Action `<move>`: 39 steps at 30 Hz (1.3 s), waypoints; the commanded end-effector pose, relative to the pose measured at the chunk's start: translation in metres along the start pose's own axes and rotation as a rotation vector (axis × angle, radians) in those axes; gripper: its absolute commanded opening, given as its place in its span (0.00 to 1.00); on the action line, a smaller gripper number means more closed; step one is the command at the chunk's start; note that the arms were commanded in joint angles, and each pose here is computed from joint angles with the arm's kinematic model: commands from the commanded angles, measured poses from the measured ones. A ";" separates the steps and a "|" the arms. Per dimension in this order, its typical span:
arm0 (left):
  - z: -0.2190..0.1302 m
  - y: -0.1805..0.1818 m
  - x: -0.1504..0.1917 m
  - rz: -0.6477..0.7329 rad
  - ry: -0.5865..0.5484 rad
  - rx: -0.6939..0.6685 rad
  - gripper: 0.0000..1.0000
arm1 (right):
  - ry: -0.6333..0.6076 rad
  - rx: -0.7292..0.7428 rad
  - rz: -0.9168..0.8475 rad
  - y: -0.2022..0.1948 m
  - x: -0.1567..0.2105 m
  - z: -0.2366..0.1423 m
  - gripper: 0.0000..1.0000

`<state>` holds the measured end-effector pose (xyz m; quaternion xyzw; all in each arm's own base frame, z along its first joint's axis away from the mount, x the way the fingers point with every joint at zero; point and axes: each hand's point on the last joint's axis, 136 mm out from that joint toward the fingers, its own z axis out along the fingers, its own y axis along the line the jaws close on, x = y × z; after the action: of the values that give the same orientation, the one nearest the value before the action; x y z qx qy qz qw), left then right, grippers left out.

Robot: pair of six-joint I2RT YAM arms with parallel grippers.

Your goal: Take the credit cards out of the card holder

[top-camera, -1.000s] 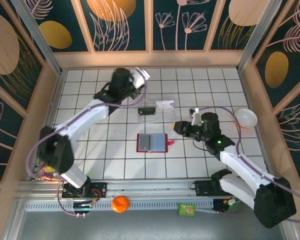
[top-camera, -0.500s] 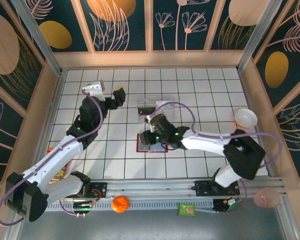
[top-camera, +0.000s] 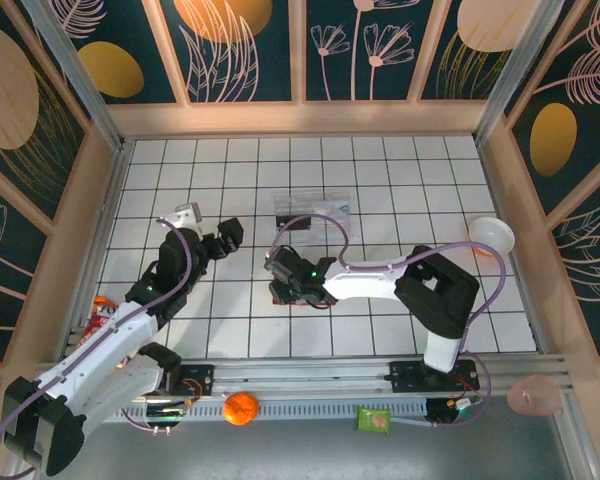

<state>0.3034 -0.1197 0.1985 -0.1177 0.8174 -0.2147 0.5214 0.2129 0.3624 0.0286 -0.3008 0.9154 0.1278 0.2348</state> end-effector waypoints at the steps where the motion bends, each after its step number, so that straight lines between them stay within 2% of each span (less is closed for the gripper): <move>1: 0.002 -0.002 0.007 -0.015 0.029 0.012 0.98 | 0.046 0.090 -0.049 -0.009 0.011 0.005 0.40; 4: 0.006 -0.005 0.013 -0.011 0.054 0.033 0.95 | 0.073 0.112 -0.056 -0.012 0.020 0.007 0.33; 7: 0.010 -0.008 0.023 -0.012 0.091 0.054 0.92 | 0.083 0.137 -0.057 -0.018 0.026 0.008 0.21; 11: 0.013 -0.012 0.039 -0.037 0.149 0.100 0.91 | 0.029 0.118 -0.035 -0.019 0.018 0.000 0.07; 14: 0.014 -0.014 0.054 -0.065 0.195 0.131 0.84 | -0.045 0.058 0.002 -0.016 0.004 -0.008 0.00; 20: 0.020 -0.018 0.098 -0.102 0.358 0.195 0.47 | -0.187 -0.083 0.080 -0.009 -0.021 -0.032 0.00; 24: 0.019 -0.037 0.141 -0.055 0.494 0.258 0.43 | -0.198 -0.146 0.134 -0.007 -0.024 -0.034 0.00; 28: 0.019 -0.057 0.182 -0.003 0.620 0.303 0.24 | -0.190 -0.159 0.153 -0.006 -0.019 -0.032 0.00; 32: 0.023 -0.053 0.199 -0.014 0.663 0.295 0.13 | -0.190 -0.166 0.171 -0.006 -0.016 -0.033 0.00; 39: 0.026 -0.044 0.216 0.010 0.727 0.252 0.02 | -0.187 -0.169 0.203 -0.009 -0.010 -0.033 0.00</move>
<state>0.2298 -0.2441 0.0313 0.0255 0.9214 -0.3257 0.2105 0.2130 0.3455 0.0486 -0.2291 0.9064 0.2329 0.2678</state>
